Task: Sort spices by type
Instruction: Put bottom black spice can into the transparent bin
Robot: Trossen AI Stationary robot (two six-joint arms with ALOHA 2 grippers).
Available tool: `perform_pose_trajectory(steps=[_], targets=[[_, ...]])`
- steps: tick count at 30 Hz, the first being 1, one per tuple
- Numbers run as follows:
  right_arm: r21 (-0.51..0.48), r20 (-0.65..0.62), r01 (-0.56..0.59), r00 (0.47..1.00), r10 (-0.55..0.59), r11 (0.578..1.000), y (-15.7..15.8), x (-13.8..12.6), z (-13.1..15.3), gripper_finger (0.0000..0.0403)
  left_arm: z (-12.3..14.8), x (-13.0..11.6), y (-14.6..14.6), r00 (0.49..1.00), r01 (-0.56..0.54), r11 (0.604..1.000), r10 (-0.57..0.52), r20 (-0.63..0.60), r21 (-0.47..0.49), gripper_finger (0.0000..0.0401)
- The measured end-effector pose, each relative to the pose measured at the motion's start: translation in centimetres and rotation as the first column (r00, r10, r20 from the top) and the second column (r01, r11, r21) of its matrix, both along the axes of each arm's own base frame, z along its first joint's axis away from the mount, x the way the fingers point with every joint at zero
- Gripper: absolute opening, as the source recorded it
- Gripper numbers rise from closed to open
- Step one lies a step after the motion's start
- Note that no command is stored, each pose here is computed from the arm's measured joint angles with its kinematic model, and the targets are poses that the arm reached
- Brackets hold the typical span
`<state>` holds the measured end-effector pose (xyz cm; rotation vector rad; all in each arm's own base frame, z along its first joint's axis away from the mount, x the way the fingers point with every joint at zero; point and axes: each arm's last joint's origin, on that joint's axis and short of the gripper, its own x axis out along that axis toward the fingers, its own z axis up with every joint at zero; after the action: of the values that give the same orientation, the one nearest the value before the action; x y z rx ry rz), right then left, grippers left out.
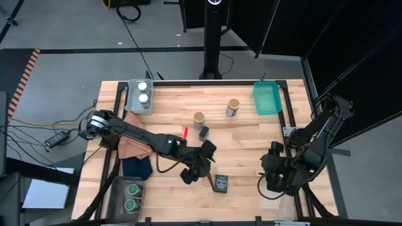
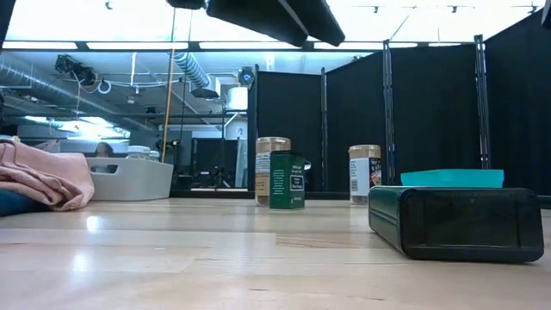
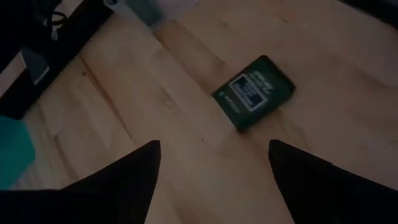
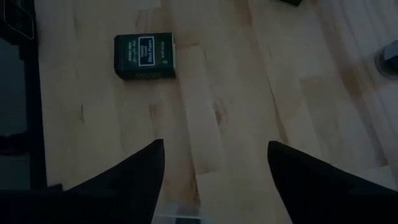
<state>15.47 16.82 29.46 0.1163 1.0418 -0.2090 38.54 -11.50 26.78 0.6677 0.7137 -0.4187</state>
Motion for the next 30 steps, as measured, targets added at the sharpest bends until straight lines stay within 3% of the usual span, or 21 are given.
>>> perform_pose_trajectory(steps=[9, 16, 22, 25, 30], targets=[[0.012, -0.010, -0.009, 1.000, 0.009, 1.000, 0.3, -0.3, 0.0, 0.0288, -0.6, 3.8, -0.7, 0.999, 0.039, 0.999, -0.040, 0.019, 0.027, 0.0304], [0.011, -0.009, -0.013, 1.000, 0.013, 1.000, 0.4, -0.5, 0.0, 0.0288, -1.7, 5.2, -0.9, 0.996, 0.040, 0.998, -0.035, -0.083, 0.054, 0.0304], [-0.063, 0.004, -0.085, 0.996, 0.086, 0.994, -0.2, 0.8, -0.1, 0.0284, -0.4, 3.5, -0.1, 0.952, -0.153, 0.980, 0.181, -0.247, 0.129, 0.0303], [-0.103, 0.019, -0.135, 0.990, 0.138, 0.985, -1.0, 2.3, 0.0, 0.0283, 2.9, 2.2, 0.6, 0.909, -0.293, 0.954, 0.300, -0.288, 0.068, 0.0303], [-0.133, 0.071, -0.226, 0.969, 0.237, 0.965, -2.7, 6.1, 0.1, 0.0282, 8.3, -0.7, 1.3, 0.840, -0.478, 0.878, 0.444, -0.312, -0.039, 0.0302]])
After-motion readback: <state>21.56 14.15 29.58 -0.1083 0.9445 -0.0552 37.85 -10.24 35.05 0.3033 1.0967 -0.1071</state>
